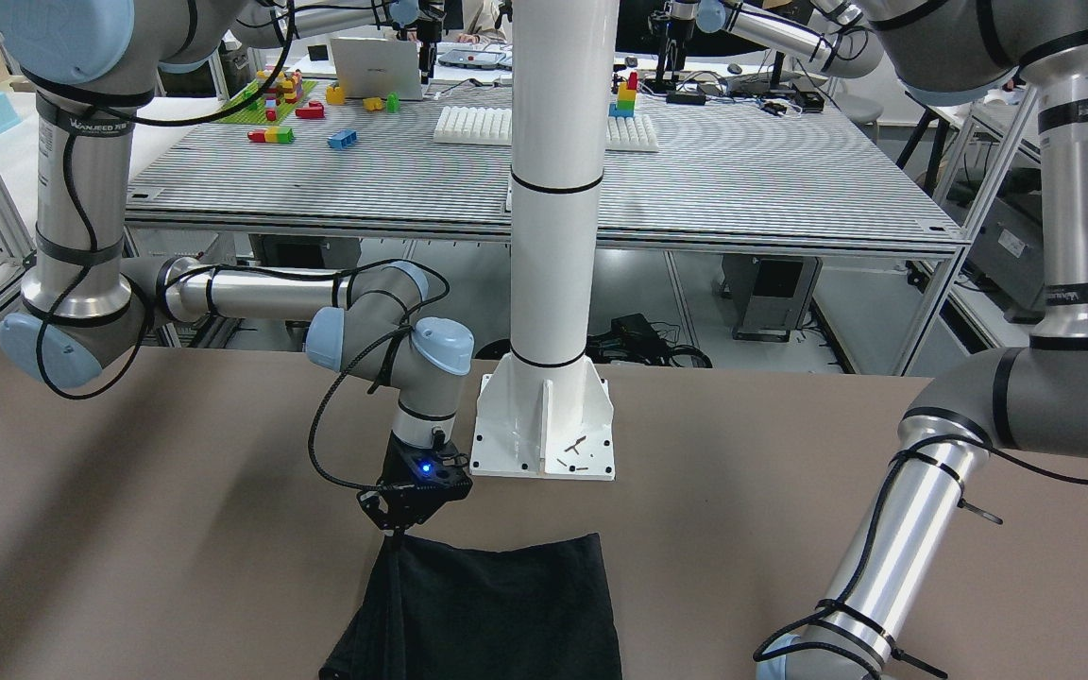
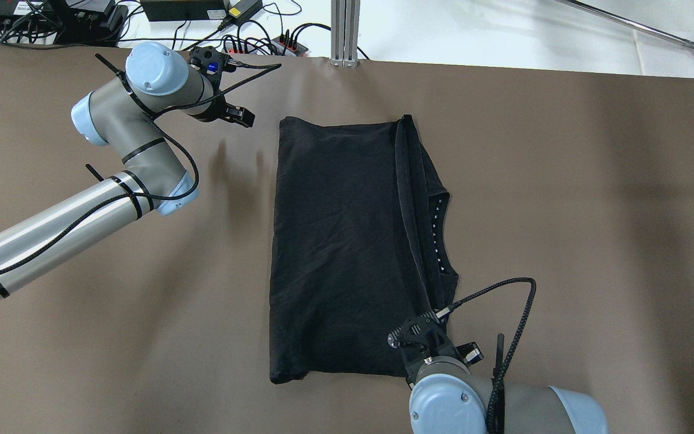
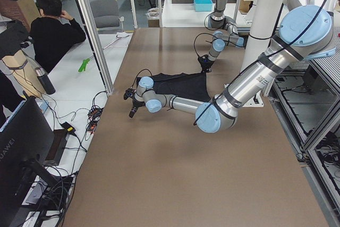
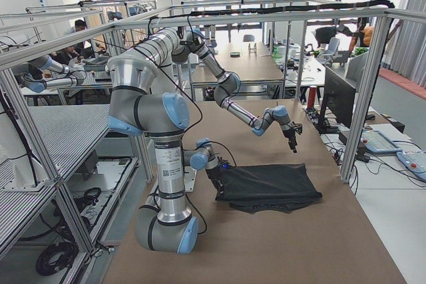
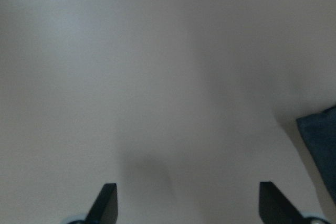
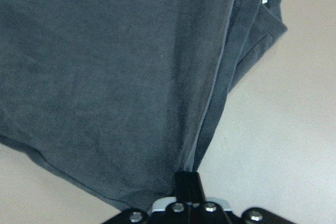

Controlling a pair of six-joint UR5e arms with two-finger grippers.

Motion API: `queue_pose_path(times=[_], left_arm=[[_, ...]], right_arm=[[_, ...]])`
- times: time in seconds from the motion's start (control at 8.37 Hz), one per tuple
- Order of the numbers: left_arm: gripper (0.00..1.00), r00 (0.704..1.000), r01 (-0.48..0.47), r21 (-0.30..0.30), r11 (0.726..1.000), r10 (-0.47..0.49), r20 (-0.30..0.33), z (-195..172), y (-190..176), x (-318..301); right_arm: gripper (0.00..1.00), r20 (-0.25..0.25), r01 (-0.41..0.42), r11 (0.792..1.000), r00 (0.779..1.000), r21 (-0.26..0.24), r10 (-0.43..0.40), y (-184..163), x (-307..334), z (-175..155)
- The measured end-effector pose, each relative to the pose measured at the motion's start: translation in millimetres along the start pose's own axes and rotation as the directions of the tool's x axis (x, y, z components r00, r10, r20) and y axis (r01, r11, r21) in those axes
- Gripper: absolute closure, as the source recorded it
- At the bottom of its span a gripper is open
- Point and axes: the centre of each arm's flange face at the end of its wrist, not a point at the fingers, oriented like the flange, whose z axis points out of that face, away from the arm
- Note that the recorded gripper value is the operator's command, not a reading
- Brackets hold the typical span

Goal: Fold clothes

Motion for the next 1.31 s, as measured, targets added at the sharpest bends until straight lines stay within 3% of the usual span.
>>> queue_pose_path(times=[0.24,0.48,0.84,1.31], left_arm=[[0.05,1.0,0.001,-0.001,1.0,-0.001,-0.001,0,1,1],[0.05,1.0,0.0,-0.001,1.0,0.0,-0.001,0,0,1],[0.05,1.0,-0.001,-0.002,1.0,0.001,-0.004,1,2,5],[0.05,1.0,-0.002,-0.004,1.0,0.002,-0.005,2,3,6]], right_arm=[[0.07,-0.005,-0.037,0.999,0.999,-0.018,0.037,21,4,5],[0.06,0.017,-0.064,0.998,0.998,-0.016,0.064,21,-1,-4],[0.06,0.032,-0.113,0.993,0.993,0.019,0.113,-9,6,-15],[0.07,0.033,-0.194,0.978,0.981,0.073,0.192,-66,29,16]])
